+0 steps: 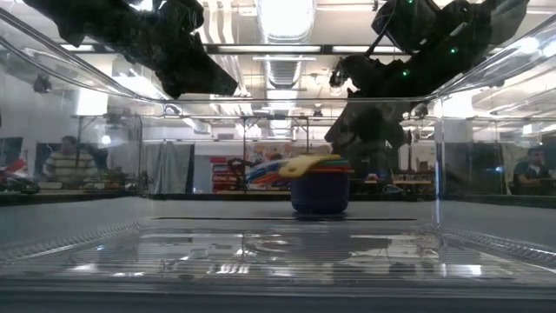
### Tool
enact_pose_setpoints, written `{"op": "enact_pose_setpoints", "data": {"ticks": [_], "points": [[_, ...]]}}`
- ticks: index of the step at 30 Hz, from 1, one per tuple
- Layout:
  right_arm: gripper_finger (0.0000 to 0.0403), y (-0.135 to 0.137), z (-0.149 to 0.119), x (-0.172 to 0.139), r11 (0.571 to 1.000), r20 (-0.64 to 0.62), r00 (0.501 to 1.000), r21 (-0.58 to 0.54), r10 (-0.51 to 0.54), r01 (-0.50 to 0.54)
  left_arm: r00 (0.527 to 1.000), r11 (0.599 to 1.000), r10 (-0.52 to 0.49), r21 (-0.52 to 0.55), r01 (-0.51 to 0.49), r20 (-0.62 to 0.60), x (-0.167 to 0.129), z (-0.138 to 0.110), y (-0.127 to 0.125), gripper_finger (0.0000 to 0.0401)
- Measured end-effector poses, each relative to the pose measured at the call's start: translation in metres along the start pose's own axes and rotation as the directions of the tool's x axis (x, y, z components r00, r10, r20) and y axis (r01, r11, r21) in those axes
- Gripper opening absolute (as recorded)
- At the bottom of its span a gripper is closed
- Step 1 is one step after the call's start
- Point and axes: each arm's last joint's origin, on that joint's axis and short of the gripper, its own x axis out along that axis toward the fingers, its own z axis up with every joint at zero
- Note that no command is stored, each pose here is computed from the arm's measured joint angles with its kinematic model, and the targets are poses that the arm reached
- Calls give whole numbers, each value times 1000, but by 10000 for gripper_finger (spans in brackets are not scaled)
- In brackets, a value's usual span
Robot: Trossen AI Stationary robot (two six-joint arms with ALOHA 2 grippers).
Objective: Nest measuring cups in basket
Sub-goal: Stack the yellow measuring cup on top of the blue measuring cup
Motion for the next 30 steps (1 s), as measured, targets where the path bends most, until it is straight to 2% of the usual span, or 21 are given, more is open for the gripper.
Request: {"op": "enact_pose_setpoints", "data": {"ticks": [4, 6, 8, 11, 15, 17, 19, 24, 30], "points": [[137, 0, 0, 0, 999, -4, 1000, -47, -2, 2, 1000, 1000, 0, -2, 0, 2, 0, 0, 0, 107], [157, 0, 0, 0, 989, -2, 1000, -145, 0, 0, 1000, 1000, 0, -10, 0, 3, 0, 0, 0, 107], [173, 3, 0, -2, 957, -4, 1000, -290, 8, -9, 1000, 1000, 0, -18, 0, 3, 0, 0, 0, 107], [186, 13, -2, -8, 877, -8, 998, -478, 54, -51, 1000, 1000, -1, -26, 1, 2, 0, 0, 0, 107], [187, 32, -10, -15, 715, -36, 990, -688, 136, -123, 1000, 1000, 0, -28, 0, 2, 0, 0, 0, 107], [184, 41, -15, -17, 629, -49, 985, -764, 164, -143, 1000, 1000, 0, -28, 0, 3, 0, 0, 0, 107], [183, 49, -19, -16, 570, -55, 985, -810, 163, -139, 1000, 1000, 0, -27, 0, 3, 0, 0, 0, 107], [190, 60, -28, -10, 465, -57, 990, -878, 131, -112, 1000, 1000, -1, -29, 1, 5, 0, 0, 0, 107], [201, 67, -34, 10, 421, -93, 991, -898, 101, -127, 1000, 1000, -1, -28, 1, 4, 0, 0, 0, 107]]}}
